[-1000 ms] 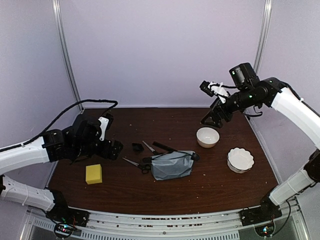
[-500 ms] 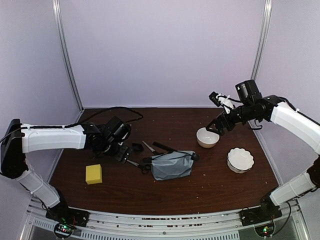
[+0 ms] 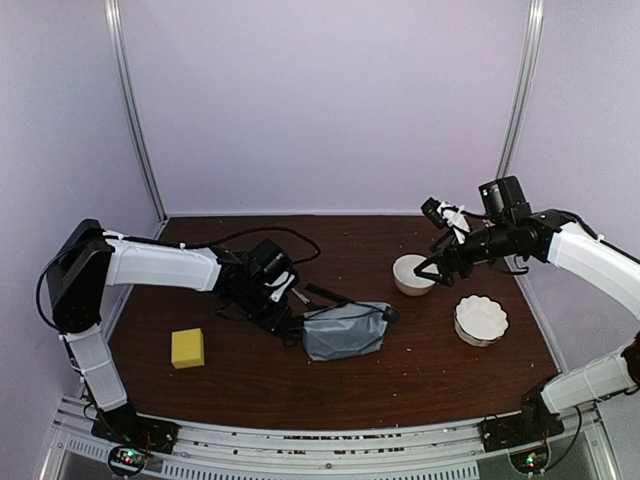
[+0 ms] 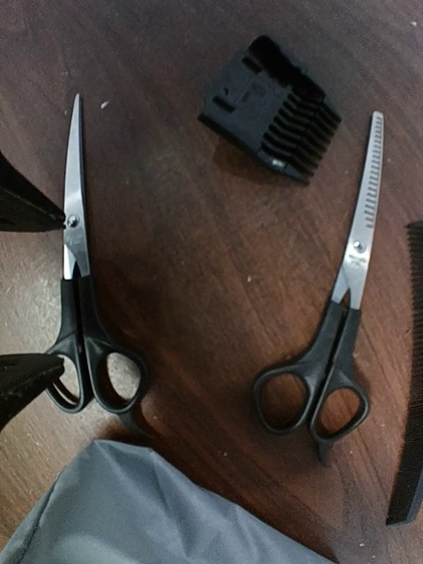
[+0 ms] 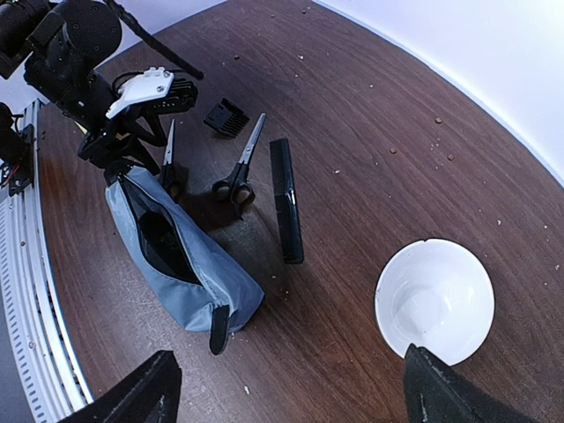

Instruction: Sort the hair-cutting tools

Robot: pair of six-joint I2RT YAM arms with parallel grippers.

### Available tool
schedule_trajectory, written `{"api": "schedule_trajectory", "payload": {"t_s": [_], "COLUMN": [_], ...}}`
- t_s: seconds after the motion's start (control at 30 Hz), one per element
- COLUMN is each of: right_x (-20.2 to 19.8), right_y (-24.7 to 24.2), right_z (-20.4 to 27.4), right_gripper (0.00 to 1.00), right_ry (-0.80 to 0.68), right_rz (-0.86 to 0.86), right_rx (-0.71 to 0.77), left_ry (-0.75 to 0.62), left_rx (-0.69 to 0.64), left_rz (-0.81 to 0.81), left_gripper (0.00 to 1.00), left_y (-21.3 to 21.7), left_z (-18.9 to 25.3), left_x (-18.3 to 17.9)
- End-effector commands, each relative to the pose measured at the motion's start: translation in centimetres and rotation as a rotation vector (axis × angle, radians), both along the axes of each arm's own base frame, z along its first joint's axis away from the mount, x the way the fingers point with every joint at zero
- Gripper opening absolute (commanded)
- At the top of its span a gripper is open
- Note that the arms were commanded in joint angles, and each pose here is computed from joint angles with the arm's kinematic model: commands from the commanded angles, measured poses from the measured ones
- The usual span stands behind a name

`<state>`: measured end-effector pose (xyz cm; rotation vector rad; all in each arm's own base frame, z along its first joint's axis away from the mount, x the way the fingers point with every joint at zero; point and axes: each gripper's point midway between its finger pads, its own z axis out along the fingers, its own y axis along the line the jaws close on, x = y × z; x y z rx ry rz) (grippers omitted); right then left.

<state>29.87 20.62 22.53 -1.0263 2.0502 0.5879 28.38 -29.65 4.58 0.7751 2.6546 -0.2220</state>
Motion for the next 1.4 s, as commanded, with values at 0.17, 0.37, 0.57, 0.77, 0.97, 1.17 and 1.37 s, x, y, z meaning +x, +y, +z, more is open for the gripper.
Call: {"api": "schedule_trajectory", "payload": {"t_s": [0.17, 0.37, 0.57, 0.77, 0.97, 1.17, 1.37], "right_x": [-0.1, -0.2, -0.3, -0.2, -0.2, -0.2, -0.2], "right_y": [0.3, 0.3, 0.4, 0.5, 0.6, 0.6, 0.6], "right_z": [0.1, 0.0, -0.2, -0.5, -0.8, -1.0, -1.2], "right_gripper": [0.89, 0.89, 0.88, 0.88, 0.88, 0.88, 0.87], "right_ry": [-0.022, -0.021, -0.01, 0.006, 0.017, 0.024, 0.033], "right_rz": [0.041, 0.047, 0.054, 0.06, 0.064, 0.066, 0.069], "right_rx": [0.009, 0.001, 0.001, -0.002, -0.006, -0.008, -0.013], "left_ry": [0.109, 0.115, 0.137, 0.13, 0.133, 0.095, 0.111], "left_rx": [-0.071, -0.009, 0.032, 0.11, 0.132, 0.021, -0.124], "left_rz": [0.089, 0.117, 0.144, 0.181, 0.206, 0.221, 0.232], "left_gripper": [0.47, 0.47, 0.45, 0.47, 0.47, 0.46, 0.47], "left_y": [-2.1, -1.5, -0.5, 1.4, 2.2, 0.6, -2.0], "left_z": [-0.5, -0.9, -1.8, -2.9, -3.7, -1.4, 0.1], "left_x": [-1.0, -1.8, -2.6, -3.3, -3.6, -2.8, -2.4]}}
